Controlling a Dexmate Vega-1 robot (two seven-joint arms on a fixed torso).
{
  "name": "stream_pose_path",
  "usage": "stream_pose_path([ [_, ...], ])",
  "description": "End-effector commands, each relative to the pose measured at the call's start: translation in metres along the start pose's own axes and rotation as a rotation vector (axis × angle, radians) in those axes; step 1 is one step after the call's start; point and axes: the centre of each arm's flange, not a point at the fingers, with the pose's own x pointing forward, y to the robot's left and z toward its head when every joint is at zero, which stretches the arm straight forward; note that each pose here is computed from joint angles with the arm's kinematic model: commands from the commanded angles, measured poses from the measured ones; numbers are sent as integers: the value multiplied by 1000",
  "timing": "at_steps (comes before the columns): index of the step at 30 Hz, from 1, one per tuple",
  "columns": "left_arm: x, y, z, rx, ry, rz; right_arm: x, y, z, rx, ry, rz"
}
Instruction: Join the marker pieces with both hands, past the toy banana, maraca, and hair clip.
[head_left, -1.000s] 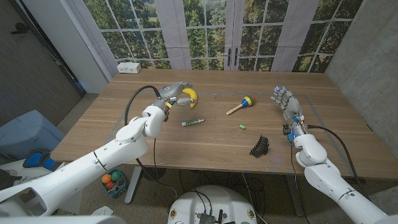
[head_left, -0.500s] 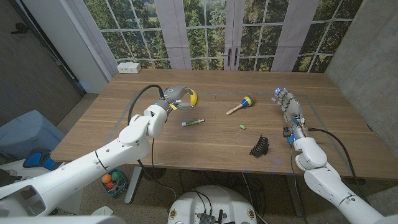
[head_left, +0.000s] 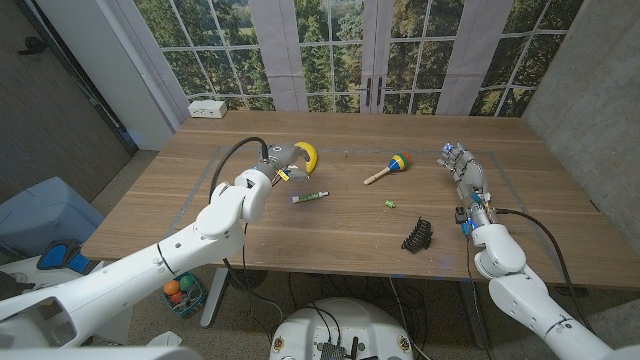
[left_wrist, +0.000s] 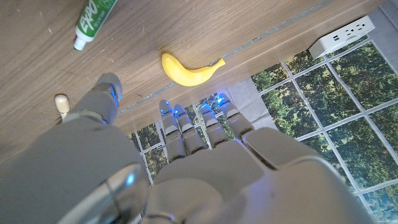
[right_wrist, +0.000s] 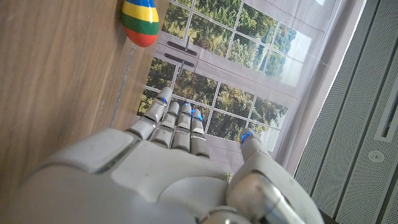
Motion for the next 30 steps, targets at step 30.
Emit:
stream_pose_path([
  [30,11,-26,23,193,-21,-204,-17,-12,-6,10,-5,-31],
])
